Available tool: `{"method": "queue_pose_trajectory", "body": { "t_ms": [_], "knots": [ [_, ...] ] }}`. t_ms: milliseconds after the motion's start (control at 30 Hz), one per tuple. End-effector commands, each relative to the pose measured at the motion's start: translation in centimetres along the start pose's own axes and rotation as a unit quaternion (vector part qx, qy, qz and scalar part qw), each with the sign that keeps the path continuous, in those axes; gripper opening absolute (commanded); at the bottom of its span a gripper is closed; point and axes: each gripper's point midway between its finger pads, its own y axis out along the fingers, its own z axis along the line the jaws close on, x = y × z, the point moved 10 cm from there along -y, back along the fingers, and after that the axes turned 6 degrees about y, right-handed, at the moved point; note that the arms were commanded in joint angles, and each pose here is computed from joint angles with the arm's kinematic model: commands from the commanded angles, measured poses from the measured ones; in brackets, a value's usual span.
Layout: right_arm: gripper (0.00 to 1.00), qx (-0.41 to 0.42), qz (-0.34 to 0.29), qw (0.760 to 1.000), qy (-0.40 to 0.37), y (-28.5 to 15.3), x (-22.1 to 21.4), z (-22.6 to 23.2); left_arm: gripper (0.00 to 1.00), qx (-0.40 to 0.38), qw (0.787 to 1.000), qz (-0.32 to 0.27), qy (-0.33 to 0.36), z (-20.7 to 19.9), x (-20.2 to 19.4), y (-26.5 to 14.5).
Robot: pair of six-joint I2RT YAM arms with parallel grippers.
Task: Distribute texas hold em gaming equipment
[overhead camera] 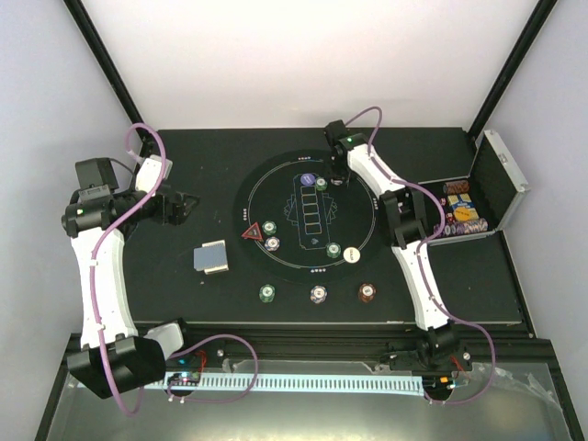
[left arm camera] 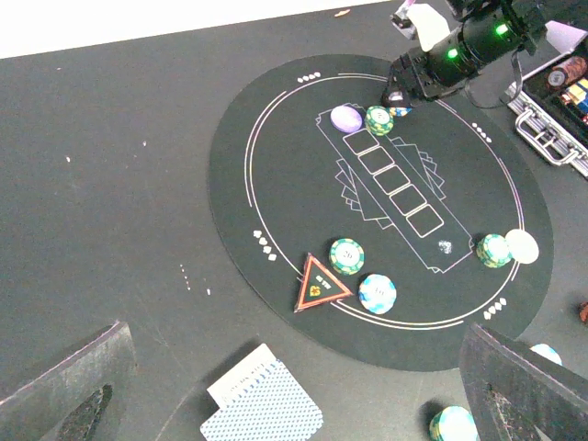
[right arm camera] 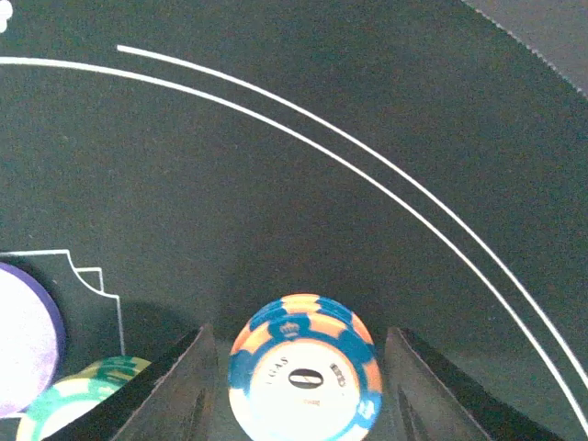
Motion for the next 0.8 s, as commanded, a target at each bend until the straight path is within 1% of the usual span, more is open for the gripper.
{"method": "queue_pose_trajectory", "body": {
  "t_ms": [0, 100, 267, 333, 400, 533, 567, 600, 767],
  "knots": [
    [0.58, 0.021, -0.023, 0.999, 0.006, -1.8, 1.3, 0.2, 0.99, -0.001, 1.0, -0.016, 0.011, -0.1, 0.6, -0.4],
    [0.63, 0.029, -0.04, 0.999, 0.006, -4.0, 1.9, 0.3, 0.99, 0.002, 1.0, -0.013, 0.011, 0.0, 0.5, -0.2],
    [0.64, 0.041, -0.072, 0.996, 0.014, -9.4, 2.4, -0.1, 0.99, 0.005, 1.0, -0.005, 0.007, 0.3, 0.5, -0.2],
    [0.65, 0.046, -0.078, 0.996, 0.018, -11.5, 1.9, -0.5, 0.99, 0.006, 1.0, -0.004, 0.006, 0.3, 0.5, -0.2],
    [0.65, 0.053, -0.079, 0.995, 0.02, -13.5, 0.5, -0.9, 0.99, 0.006, 1.0, -0.003, 0.005, 0.3, 0.5, -0.2],
    [0.66, 0.067, -0.086, 0.994, -0.006, -16.4, -5.6, -0.5, 0.99, 0.0, 1.0, -0.004, 0.001, 0.0, 0.6, -0.4],
    [0.67, 0.065, -0.083, 0.994, -0.017, -16.8, -7.4, -0.3, 0.99, 0.0, 1.0, -0.004, 0.001, 0.0, 0.5, -0.5],
    [0.68, 0.068, -0.087, 0.993, -0.03, -18.1, -9.3, 0.1, 0.99, -0.001, 1.0, -0.004, 0.0, -0.1, 0.5, -0.5],
    [0.75, 0.078, -0.065, 0.992, -0.078, -18.6, -19.3, 1.6, 0.99, -0.001, 1.0, 0.0, -0.001, -0.6, 0.1, -0.7]
  ]
}}
